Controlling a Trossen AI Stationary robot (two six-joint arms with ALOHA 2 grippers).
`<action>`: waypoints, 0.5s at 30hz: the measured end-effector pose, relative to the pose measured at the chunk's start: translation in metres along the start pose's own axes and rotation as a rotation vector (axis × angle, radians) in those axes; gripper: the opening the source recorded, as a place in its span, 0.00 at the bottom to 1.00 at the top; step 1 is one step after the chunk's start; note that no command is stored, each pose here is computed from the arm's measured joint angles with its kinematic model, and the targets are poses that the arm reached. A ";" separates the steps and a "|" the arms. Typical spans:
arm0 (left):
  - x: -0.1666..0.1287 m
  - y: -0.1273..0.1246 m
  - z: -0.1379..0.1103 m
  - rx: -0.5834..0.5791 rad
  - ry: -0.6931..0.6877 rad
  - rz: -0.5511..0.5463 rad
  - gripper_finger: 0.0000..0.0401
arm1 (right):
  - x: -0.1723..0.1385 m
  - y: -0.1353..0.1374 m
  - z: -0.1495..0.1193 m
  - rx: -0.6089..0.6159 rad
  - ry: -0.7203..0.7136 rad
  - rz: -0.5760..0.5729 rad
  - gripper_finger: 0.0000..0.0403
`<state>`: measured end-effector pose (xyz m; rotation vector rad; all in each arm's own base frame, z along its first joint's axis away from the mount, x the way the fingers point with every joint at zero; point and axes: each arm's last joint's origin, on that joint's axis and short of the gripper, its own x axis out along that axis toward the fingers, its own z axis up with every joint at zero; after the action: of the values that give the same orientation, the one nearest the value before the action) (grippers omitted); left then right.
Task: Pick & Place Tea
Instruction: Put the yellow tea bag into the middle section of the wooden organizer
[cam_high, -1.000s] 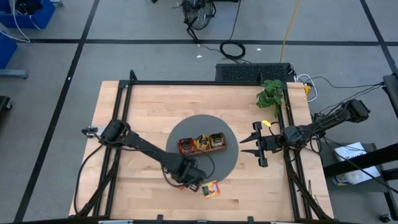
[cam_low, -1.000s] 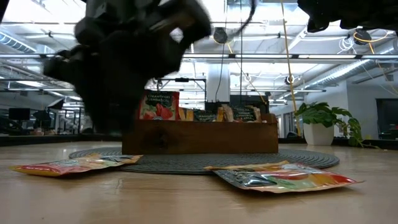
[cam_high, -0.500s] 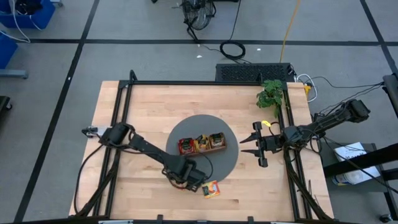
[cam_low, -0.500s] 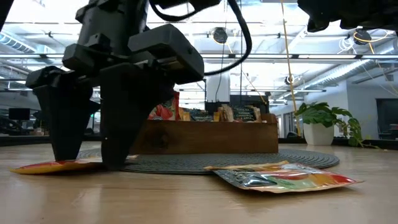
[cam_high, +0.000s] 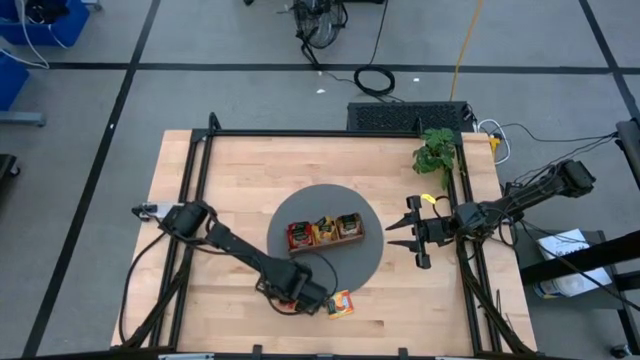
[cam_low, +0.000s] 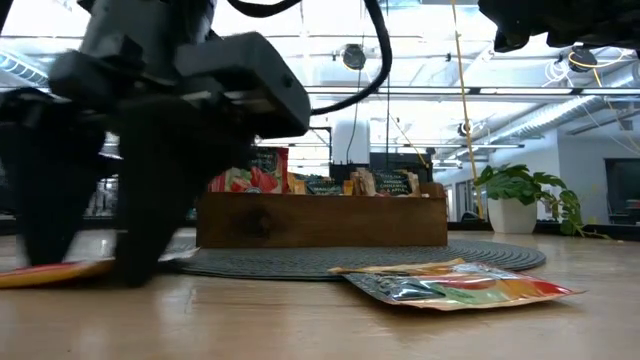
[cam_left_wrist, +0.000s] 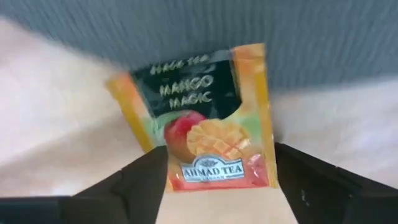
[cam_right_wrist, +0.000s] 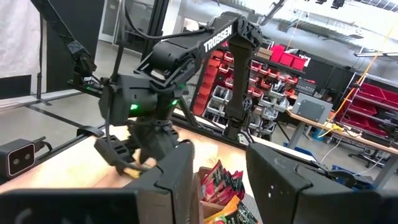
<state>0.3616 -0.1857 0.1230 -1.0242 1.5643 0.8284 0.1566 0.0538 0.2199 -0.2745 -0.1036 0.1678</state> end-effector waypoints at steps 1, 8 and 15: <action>0.003 -0.001 -0.001 -0.001 0.024 0.003 0.70 | 0.000 0.000 0.000 0.000 0.000 0.000 0.33; 0.005 -0.004 0.000 -0.030 0.071 -0.025 0.51 | 0.000 0.000 0.000 0.001 -0.001 0.000 0.33; 0.005 -0.003 -0.002 0.067 0.056 -0.023 0.28 | 0.000 0.000 0.000 0.006 0.000 0.000 0.33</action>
<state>0.3634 -0.1895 0.1183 -1.0233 1.6142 0.7323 0.1567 0.0538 0.2199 -0.2687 -0.1032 0.1677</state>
